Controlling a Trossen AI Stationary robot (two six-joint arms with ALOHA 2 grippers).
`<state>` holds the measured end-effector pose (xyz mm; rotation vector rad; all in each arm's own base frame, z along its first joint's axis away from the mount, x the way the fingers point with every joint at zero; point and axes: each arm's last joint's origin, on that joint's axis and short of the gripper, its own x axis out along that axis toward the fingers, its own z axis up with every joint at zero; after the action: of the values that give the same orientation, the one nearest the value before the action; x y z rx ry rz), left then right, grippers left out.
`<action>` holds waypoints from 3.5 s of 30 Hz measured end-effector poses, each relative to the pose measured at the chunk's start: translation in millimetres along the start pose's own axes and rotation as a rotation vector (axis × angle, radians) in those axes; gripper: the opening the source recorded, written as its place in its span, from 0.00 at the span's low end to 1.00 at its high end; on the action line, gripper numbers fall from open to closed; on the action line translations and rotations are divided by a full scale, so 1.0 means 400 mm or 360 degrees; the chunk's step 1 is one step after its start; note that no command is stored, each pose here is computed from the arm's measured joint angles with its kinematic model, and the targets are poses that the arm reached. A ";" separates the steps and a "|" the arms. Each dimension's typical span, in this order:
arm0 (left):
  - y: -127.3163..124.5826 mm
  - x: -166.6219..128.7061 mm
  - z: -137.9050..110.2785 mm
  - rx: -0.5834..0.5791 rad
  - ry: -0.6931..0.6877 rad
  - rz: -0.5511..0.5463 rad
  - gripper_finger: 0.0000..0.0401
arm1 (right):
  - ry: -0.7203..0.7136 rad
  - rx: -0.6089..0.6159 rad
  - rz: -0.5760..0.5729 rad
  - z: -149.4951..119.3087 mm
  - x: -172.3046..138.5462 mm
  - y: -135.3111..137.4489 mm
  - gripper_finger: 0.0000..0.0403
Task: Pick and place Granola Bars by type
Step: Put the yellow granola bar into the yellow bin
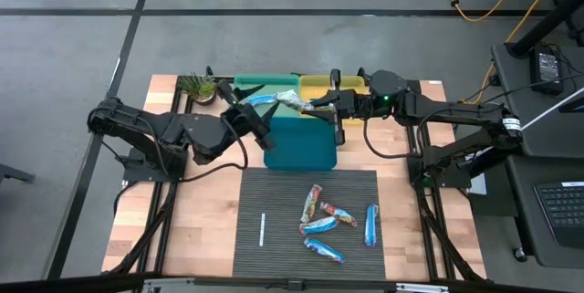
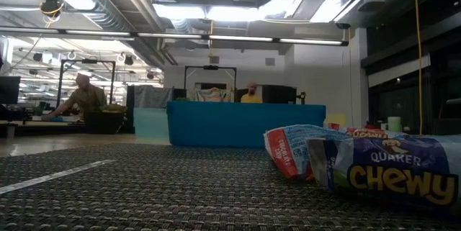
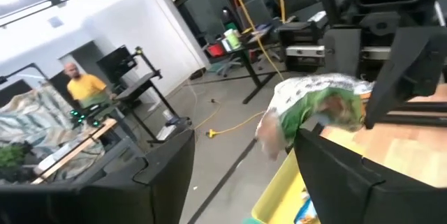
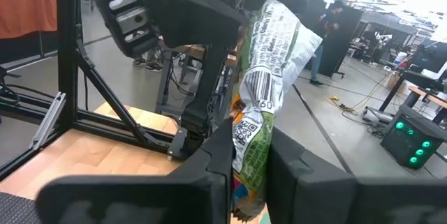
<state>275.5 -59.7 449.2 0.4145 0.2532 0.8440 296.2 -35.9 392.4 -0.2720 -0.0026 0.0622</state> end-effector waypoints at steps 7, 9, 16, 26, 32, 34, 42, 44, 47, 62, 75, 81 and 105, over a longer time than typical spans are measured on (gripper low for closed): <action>0.005 -0.014 0.003 -0.0042 -0.0007 0.0008 0.60 | 0.0007 -0.0004 -0.0102 0.019 -0.027 -0.004 0.15; 0.004 -0.016 0.004 -0.0062 -0.0007 0.0010 0.60 | 0.0033 0.0003 -0.0142 0.025 -0.041 -0.005 0.15; 0.003 -0.017 0.003 -0.0153 -0.0005 0.0008 0.60 | 0.0205 0.0018 -0.0341 0.041 -0.110 -0.007 0.12; -0.003 -0.018 0.001 -0.0196 -0.0018 -0.0078 0.60 | 0.0554 0.0132 -0.0528 0.058 -0.202 -0.061 0.13; -0.003 -0.018 0.001 -0.0231 -0.0018 -0.0080 0.60 | 0.0658 0.0136 -0.0571 0.088 -0.239 -0.122 0.14; -0.003 -0.018 0.001 -0.0250 -0.0017 -0.0081 0.60 | 0.0692 0.0126 -0.0578 0.095 -0.244 -0.146 0.14; -0.029 -0.009 -0.004 -0.0247 -0.0004 -0.0099 0.59 | 0.0873 0.0033 -0.0460 0.063 -0.225 -0.256 0.12; -0.038 -0.006 -0.006 -0.0243 0.0001 -0.0103 0.59 | 0.0940 0.0018 -0.0413 0.035 -0.212 -0.283 0.12; -0.044 -0.004 -0.007 -0.0250 0.0004 -0.0103 0.59 | 0.1014 0.0028 -0.0362 -0.014 -0.192 -0.319 0.14; -0.045 -0.002 -0.009 -0.0310 0.0021 -0.0045 0.59 | 0.1341 0.0214 -0.0081 -0.290 -0.077 -0.434 0.15; -0.045 -0.002 -0.016 -0.0260 0.0044 -0.0018 0.59 | 0.1499 0.0380 -0.0090 -0.451 -0.065 -0.497 0.13; -0.044 -0.002 -0.016 -0.0258 0.0051 0.0018 0.59 | 0.1544 0.0430 -0.0084 -0.514 -0.055 -0.512 0.13; -0.042 -0.002 -0.016 -0.0259 0.0056 0.0049 0.58 | 0.1629 0.0529 -0.0011 -0.633 -0.028 -0.513 0.17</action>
<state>283.8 -68.7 435.7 0.2524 0.2091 0.8959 300.2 -301.8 203.8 0.0525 1.0158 -0.0886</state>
